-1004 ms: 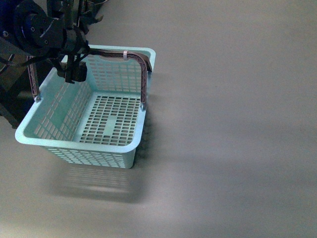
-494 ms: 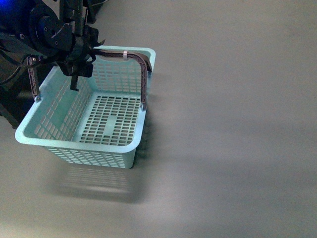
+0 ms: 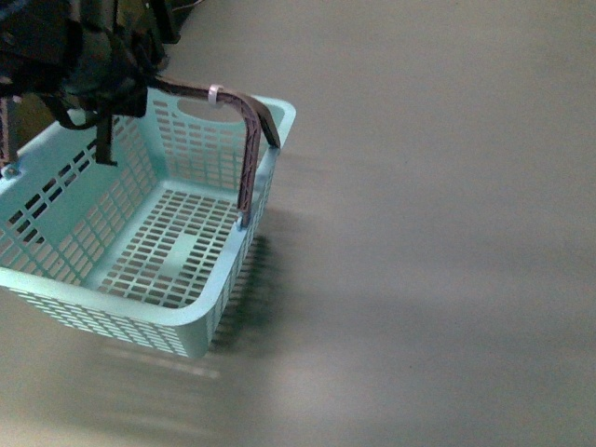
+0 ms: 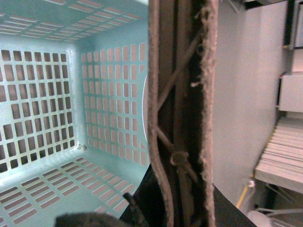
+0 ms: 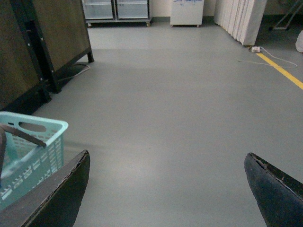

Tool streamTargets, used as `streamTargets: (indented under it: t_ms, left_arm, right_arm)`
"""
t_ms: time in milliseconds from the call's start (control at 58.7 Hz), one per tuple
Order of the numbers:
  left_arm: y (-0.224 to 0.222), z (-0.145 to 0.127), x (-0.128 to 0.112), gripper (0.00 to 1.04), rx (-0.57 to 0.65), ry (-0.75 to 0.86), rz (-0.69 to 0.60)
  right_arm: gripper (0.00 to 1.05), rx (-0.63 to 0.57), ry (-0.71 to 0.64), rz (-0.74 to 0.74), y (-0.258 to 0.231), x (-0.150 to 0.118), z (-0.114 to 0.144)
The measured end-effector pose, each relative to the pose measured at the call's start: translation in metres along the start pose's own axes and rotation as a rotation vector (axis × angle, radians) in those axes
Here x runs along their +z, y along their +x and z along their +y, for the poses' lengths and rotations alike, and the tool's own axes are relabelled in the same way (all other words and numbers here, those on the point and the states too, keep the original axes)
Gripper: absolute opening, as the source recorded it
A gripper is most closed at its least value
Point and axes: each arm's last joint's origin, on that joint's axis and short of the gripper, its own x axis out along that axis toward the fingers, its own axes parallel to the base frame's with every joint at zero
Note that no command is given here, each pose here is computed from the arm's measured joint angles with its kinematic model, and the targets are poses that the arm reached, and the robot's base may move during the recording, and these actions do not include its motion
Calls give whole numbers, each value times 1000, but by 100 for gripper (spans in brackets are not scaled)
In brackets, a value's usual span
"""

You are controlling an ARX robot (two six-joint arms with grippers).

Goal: Pick lemon and mango into basket

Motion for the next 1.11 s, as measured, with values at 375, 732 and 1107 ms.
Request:
streamTargets:
  t_ms: [375,732,1107]
  left_arm:
    - [-151,-30,20,6,-186,-134,-12]
    - [-234,-45,44,6,-307,-169,-30]
    - [-240,-46,44,6,-320,-159,-21]
  right_arm:
    - [96,0,0,0,0,0,0]
    - [96,0,0,0,0,0,0]
    - [96,-2,0,0,0,0,0]
